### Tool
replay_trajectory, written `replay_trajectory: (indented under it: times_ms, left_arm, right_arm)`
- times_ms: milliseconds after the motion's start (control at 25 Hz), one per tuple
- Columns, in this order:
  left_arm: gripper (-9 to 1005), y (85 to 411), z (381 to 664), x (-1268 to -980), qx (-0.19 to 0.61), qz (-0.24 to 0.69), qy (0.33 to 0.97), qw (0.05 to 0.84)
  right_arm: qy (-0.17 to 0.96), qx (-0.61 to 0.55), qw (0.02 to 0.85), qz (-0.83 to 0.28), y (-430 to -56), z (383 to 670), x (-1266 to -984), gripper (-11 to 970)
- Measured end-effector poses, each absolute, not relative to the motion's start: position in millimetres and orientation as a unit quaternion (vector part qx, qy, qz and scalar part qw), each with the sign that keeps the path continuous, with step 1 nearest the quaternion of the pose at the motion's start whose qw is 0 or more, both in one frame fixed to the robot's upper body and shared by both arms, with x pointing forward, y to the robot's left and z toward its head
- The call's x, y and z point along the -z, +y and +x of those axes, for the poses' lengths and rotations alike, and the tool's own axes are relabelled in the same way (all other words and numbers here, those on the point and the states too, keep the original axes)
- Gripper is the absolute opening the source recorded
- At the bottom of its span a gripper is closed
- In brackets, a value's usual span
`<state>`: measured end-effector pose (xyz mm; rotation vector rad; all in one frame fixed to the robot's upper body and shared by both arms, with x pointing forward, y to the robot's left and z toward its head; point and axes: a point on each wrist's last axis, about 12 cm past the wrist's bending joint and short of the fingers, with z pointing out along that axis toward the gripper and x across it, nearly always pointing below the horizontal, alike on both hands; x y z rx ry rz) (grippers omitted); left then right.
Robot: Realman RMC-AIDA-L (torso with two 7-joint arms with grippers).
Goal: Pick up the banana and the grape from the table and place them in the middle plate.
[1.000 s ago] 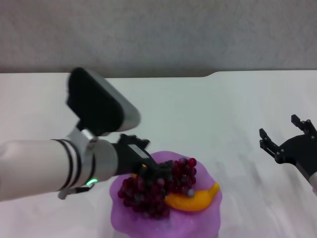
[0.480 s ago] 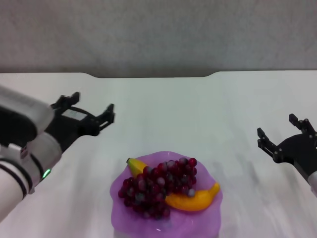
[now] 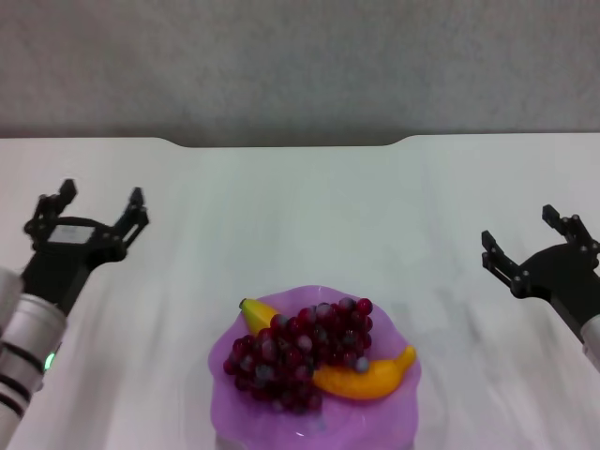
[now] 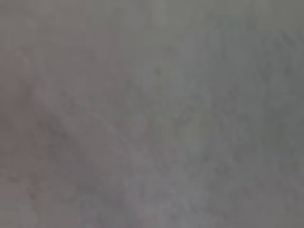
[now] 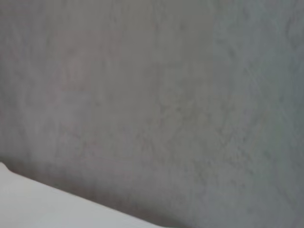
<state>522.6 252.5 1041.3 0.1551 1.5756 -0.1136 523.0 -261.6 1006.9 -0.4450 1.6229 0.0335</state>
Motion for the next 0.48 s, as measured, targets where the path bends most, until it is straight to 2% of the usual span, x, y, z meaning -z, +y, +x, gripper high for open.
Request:
replay_trajectory:
  times_ms: [240,480]
  left_arm:
    - [892,285,530,-1025,0.086,0.017,0.707,0.702]
    - [892,299,537,-1022,0.076,-0.008,0.717,0.693]
  right_arm:
    - [0.719,-0.018,0.673,-0.171,-267,525,-1010,894]
    - [0.721,-0.012,0.674,-0.161,-270,526,-1010,894]
